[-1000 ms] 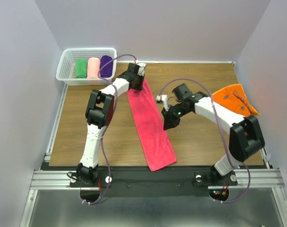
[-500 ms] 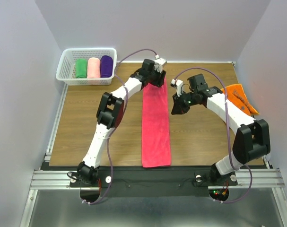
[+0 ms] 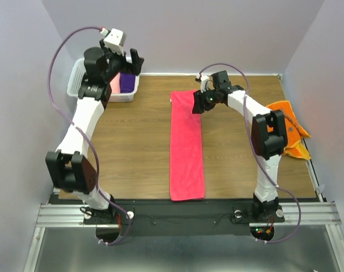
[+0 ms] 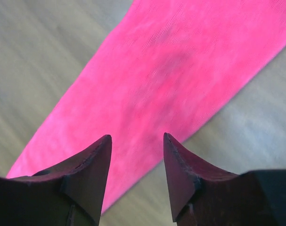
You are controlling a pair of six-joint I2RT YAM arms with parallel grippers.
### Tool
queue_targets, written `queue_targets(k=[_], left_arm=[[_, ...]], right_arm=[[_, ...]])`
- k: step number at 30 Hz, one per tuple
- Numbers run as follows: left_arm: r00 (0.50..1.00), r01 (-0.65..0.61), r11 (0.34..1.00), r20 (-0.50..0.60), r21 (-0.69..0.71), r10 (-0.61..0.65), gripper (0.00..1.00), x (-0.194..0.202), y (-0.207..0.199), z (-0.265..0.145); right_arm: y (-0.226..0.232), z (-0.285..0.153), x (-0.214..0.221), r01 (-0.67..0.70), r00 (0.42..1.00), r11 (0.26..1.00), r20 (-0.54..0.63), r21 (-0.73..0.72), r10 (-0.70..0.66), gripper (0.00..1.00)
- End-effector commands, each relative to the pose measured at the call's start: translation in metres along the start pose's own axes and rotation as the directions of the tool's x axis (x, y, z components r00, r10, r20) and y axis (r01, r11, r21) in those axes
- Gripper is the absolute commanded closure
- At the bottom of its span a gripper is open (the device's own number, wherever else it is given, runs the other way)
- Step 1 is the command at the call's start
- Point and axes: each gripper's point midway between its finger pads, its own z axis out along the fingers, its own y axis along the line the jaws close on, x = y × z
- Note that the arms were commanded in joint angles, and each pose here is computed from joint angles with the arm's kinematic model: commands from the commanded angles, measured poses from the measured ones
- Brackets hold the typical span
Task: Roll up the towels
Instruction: Fold the towel
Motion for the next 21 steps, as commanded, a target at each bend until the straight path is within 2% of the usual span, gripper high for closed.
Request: queue_targets(k=[1,3,7,11,16,21], left_arm=[[0.993,-0.027,0.986,-0.111,0.165,0.046,0.01,0.056,-0.042,-0.021],[0.986,-0.004,0.984,-0.161,0.178,0.033,0.01,0.075,-0.049,-0.038],[0.979,0.022,0.992,-0.205,0.124,0.004,0.01,0.097,-0.048,-0.061],[0.969,0.028,0.998,-0.247,0.054,-0.014,0.01,0.112,-0.041,-0.075],[0.959,0.055,0.998,-0.279,0.034,-0.044,0.01,0.126,-0.042,-0.084],[0.958,0.029,0.996,-0.288,0.087,-0.003,0.01,0.134,-0.05,-0.095]], right_arm=[[-0.007,0.021,-0.041,0.018,0.996,1.0,0.09,0.015,-0.019,0.49],[-0.009,0.031,-0.056,0.019,0.994,0.999,0.112,0.033,-0.022,0.57],[-0.021,0.056,-0.053,-0.014,0.996,0.989,0.091,0.147,0.0,0.59],[-0.029,0.065,-0.041,-0.044,0.998,0.946,0.063,0.321,0.025,0.58],[-0.007,0.076,-0.02,-0.057,0.998,0.938,0.021,0.343,0.053,0.5],[-0.026,0.096,-0.001,-0.043,0.998,0.916,-0.022,0.399,0.056,0.49]])
